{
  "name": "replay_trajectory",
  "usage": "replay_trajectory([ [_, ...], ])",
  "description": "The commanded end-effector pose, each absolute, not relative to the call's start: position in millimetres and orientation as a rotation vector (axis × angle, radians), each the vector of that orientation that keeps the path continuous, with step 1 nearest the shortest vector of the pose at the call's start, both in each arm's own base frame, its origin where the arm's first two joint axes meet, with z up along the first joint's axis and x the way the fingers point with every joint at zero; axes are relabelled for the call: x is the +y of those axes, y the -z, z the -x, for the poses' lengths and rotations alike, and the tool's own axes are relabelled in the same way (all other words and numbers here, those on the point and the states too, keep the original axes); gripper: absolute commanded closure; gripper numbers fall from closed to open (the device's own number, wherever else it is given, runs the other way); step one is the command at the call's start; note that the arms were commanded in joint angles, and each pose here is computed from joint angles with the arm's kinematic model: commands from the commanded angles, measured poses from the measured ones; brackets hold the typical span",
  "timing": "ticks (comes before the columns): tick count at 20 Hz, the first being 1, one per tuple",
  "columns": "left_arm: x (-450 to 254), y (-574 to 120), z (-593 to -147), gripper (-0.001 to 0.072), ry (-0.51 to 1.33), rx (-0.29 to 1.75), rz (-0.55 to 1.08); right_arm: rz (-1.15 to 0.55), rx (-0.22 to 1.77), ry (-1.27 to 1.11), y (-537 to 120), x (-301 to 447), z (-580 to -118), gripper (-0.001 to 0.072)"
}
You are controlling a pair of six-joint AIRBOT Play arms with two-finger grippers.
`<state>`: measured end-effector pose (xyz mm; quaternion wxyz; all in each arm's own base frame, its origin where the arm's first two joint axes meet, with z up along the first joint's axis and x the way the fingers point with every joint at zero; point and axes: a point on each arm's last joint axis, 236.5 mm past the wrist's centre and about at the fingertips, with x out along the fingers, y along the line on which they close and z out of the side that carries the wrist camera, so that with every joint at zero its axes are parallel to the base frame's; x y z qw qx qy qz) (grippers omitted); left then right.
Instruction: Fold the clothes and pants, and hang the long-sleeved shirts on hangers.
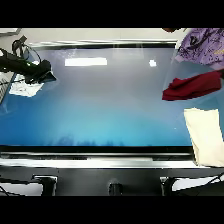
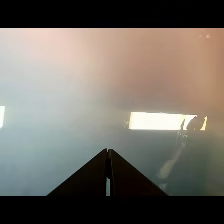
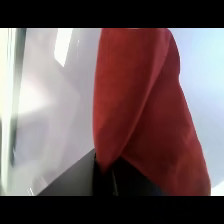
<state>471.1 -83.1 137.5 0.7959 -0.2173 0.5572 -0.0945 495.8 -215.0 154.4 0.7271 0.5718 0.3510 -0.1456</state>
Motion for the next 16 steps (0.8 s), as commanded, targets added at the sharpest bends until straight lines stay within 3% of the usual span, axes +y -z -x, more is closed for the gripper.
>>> replay_trajectory([
  [1, -83.4, -137.7, -470.5, 0.0690, 0.202, 1.199, 0.469, -1.302, 0.701, 0.471, -160.7, -253.7, -475.3, 0.0686],
  [7, -84.8, -137.1, -468.1, 0.0690, 0.196, 1.212, 0.484, -1.161, 0.733, 0.688, -162.8, -281.1, -427.0, 0.0686],
  [16, -85.4, -133.7, -458.6, 0.0690, 0.195, 1.255, 0.481, -1.078, 0.964, 0.873, -149.4, -271.0, -355.7, 0.0686],
])
